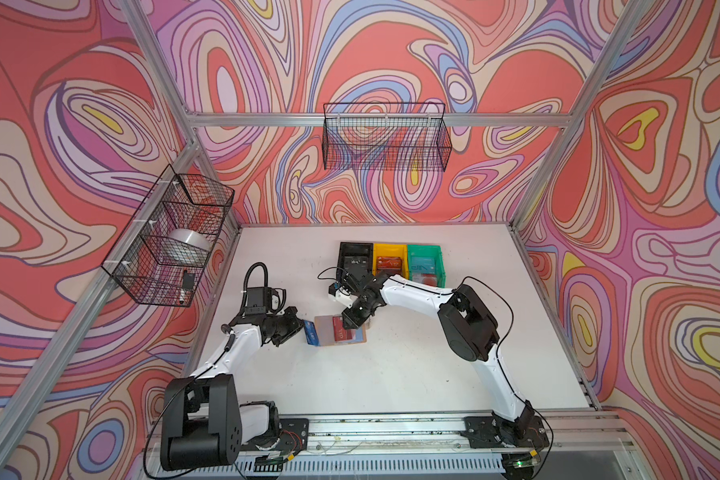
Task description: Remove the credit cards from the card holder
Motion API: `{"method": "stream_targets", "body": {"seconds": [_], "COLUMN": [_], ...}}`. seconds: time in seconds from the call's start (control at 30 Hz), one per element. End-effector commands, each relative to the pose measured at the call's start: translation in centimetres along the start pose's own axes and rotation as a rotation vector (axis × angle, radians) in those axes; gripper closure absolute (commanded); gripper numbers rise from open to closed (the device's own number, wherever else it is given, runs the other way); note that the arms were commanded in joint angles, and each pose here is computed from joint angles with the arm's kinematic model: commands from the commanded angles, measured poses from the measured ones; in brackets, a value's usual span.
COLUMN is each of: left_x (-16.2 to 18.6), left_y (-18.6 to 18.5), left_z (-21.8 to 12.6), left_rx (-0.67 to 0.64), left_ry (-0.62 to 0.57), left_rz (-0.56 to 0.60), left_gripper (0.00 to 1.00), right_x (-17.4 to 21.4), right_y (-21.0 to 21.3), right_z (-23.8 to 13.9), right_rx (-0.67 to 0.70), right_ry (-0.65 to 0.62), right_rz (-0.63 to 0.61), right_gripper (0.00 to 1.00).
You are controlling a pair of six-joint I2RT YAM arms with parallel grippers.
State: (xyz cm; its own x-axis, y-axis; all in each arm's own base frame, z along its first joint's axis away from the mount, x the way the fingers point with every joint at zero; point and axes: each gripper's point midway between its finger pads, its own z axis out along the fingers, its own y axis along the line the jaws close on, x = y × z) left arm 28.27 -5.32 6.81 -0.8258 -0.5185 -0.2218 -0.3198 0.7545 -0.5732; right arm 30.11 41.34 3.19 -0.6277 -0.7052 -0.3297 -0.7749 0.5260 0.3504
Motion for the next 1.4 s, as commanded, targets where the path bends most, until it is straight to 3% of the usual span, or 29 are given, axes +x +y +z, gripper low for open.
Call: {"method": "stream_targets", "body": {"seconds": [0.0,0.3,0.43,0.6,1.03,1.37], "left_x": [-0.2,-1.1,-1.8,-2.2,-2.1,-1.8], "left_y": [0.1,-3.8,-7.1,-9.4,-10.7,-10.6], "left_z": [-1.1,-2.1,-3.0,-4.2,-3.9,-3.0], "left_rx": [-0.032,0.153,0.322,0.438,0.596,0.645], "left_ry": [-0.008,-0.032,-0.049,-0.054,-0.053,-0.041], "left_rz": [0.002,0.038,0.059,0.068,0.028,-0.001], "left_gripper": [1.0,1.0,1.0,1.0,1.0,1.0], "right_x": [2.9,0.3,-1.5,-2.8,-2.7,-3.1], "right_y": [-0.2,1.4,2.0,2.1,2.9,2.9], "right_z": [-0.1,-6.2,-10.5,-14.1,-11.4,-10.2], "right_rx": [0.019,-0.044,-0.138,-0.297,-0.534,-0.589], "right_ry": [0.117,0.051,-0.044,-0.16,-0.155,-0.161], "right_rz": [0.029,-0.001,0.02,0.06,0.121,0.155], "right_gripper": [0.78,0.62,0.49,0.47,0.43,0.41]}}
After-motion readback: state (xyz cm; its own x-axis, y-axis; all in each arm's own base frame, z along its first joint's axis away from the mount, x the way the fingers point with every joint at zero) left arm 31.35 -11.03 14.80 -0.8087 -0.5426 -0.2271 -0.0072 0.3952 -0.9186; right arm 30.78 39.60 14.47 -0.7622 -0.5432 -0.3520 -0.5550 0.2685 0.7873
